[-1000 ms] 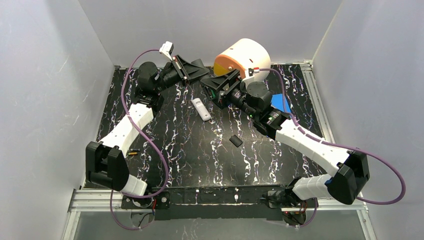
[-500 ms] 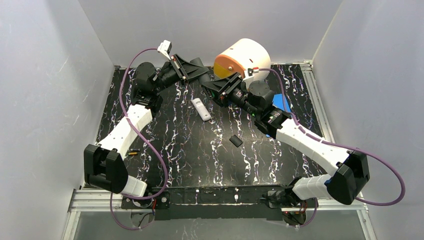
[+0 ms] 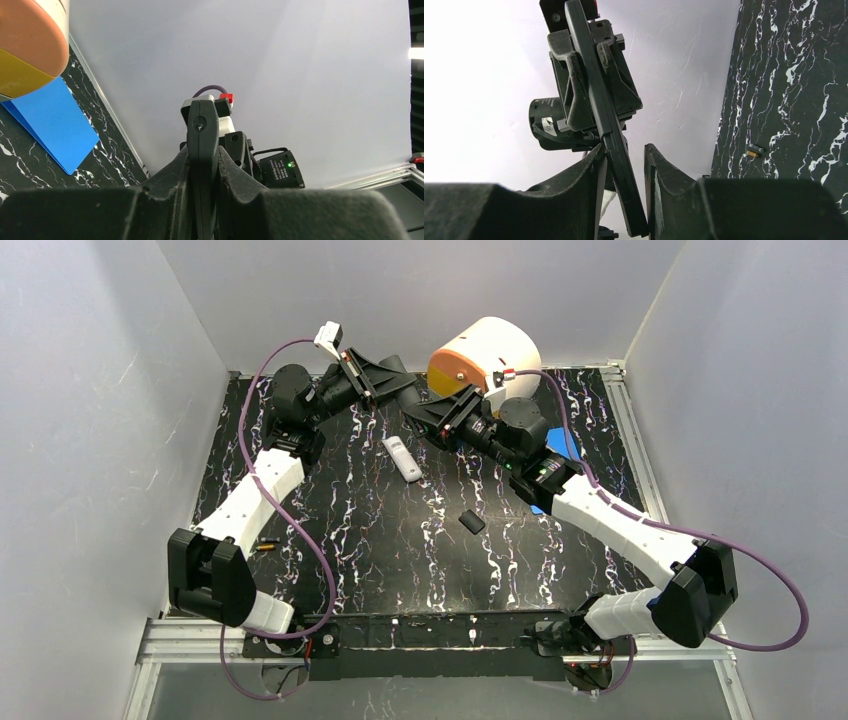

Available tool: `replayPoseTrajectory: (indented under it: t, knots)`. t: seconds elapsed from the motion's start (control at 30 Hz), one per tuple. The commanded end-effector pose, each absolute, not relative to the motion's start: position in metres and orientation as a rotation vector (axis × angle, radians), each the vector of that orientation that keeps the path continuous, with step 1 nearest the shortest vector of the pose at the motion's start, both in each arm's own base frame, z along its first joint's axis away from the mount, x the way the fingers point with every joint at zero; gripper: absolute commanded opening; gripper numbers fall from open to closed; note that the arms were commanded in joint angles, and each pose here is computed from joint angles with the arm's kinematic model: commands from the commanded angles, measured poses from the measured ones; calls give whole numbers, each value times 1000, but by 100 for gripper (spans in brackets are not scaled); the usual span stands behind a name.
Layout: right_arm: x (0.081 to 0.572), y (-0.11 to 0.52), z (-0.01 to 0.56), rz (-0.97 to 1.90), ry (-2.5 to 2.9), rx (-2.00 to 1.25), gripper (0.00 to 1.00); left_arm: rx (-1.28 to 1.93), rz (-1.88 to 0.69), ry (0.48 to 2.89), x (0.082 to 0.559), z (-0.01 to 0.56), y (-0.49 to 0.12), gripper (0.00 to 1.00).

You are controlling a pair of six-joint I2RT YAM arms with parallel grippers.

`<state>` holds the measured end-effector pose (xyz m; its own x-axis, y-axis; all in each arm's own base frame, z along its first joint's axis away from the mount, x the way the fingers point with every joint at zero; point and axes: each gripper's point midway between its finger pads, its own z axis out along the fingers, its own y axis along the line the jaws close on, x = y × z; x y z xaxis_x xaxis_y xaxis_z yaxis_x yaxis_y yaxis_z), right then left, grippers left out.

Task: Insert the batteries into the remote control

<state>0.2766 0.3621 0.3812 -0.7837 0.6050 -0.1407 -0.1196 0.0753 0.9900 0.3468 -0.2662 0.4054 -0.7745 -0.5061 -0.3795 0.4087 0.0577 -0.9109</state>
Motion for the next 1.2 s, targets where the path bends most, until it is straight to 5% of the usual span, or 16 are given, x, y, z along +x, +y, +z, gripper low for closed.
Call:
replayPoseTrajectory:
  t: [0.0, 0.13, 0.27, 0.37, 0.9, 1.07, 1.17]
  knots:
    - [278, 360, 401, 1748, 1770, 409, 28, -35, -1822, 1638, 333, 429, -268, 0]
    - [280, 358, 399, 1727, 1742, 381, 28, -108, -1851, 1684, 337, 423, -269, 0]
    - [281, 353, 399, 1725, 1732, 398, 66, -154, -1858, 1705, 340, 418, -269, 0]
    - [282, 346, 405, 1723, 1698, 404, 78, -162, -1856, 1709, 340, 417, -269, 0]
    - [276, 342, 399, 1701, 1705, 254, 39, -191, -1861, 1728, 348, 410, -271, 0]
    - [276, 345, 396, 1703, 1715, 231, 39, -187, -1864, 1732, 350, 410, -272, 0]
    - [278, 343, 398, 1682, 1713, 230, 58, -184, -1855, 1731, 351, 408, -271, 0]
